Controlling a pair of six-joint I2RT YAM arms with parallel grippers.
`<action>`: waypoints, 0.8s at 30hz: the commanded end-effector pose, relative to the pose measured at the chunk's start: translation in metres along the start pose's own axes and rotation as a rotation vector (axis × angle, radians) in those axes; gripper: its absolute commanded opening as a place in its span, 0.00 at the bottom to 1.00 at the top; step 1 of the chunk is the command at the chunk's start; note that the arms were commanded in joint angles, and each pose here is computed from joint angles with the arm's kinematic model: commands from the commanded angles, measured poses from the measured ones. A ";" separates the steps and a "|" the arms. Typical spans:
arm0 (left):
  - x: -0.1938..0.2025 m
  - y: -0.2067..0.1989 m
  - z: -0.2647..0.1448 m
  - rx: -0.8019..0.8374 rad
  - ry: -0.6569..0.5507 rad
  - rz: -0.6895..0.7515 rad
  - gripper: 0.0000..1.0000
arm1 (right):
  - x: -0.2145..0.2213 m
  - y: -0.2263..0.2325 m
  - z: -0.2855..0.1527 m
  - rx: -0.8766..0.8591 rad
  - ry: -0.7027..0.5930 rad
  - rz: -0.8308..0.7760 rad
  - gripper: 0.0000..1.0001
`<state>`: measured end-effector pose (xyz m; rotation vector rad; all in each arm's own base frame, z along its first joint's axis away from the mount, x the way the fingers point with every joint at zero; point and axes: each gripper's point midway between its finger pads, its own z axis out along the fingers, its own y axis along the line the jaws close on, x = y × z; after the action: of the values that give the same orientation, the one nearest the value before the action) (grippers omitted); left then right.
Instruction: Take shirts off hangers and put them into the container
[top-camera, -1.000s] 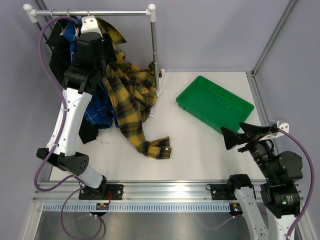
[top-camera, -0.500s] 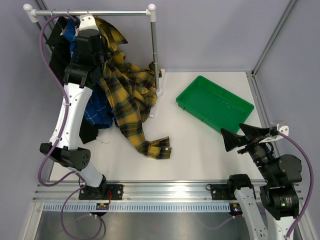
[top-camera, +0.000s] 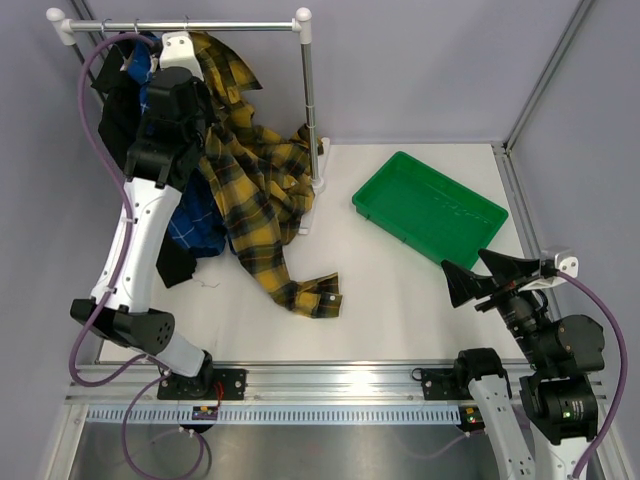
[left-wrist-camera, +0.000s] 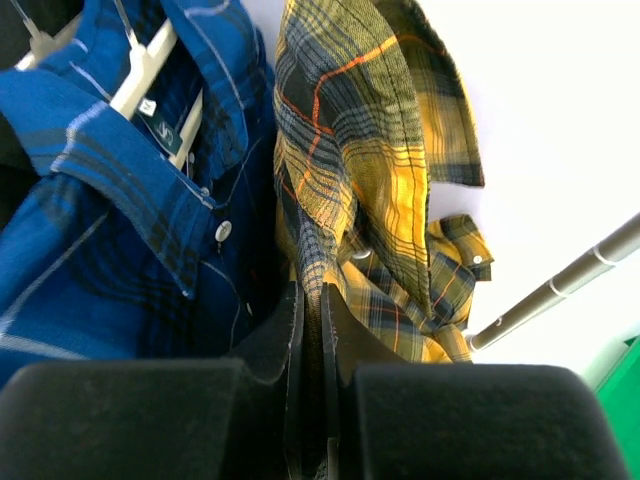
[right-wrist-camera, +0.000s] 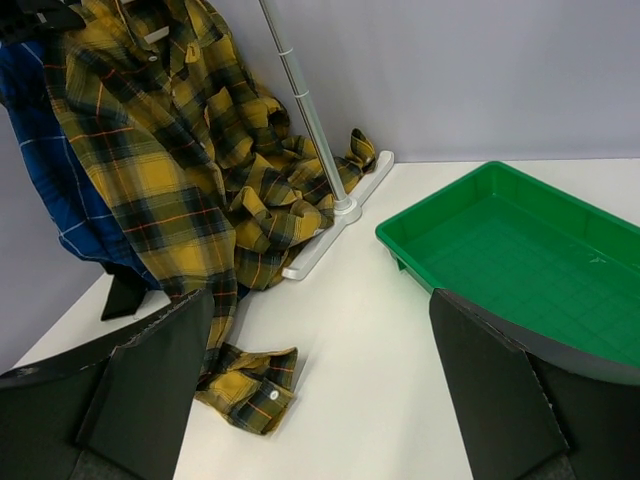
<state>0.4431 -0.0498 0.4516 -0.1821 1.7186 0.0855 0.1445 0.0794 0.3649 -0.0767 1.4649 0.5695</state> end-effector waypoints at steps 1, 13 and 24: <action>-0.095 0.006 -0.043 0.059 -0.316 -0.079 0.00 | -0.008 0.003 -0.001 -0.017 -0.042 -0.028 1.00; -0.101 0.007 -0.066 0.108 -0.336 -0.089 0.00 | -0.007 0.002 -0.002 -0.013 -0.037 -0.034 0.99; -0.028 0.013 -0.122 0.225 -0.157 -0.109 0.00 | -0.006 0.002 -0.003 -0.016 -0.033 -0.040 0.99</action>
<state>0.3581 -0.0539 0.4663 -0.0962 1.6560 -0.0790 0.1432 0.0793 0.3643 -0.0879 1.4584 0.5623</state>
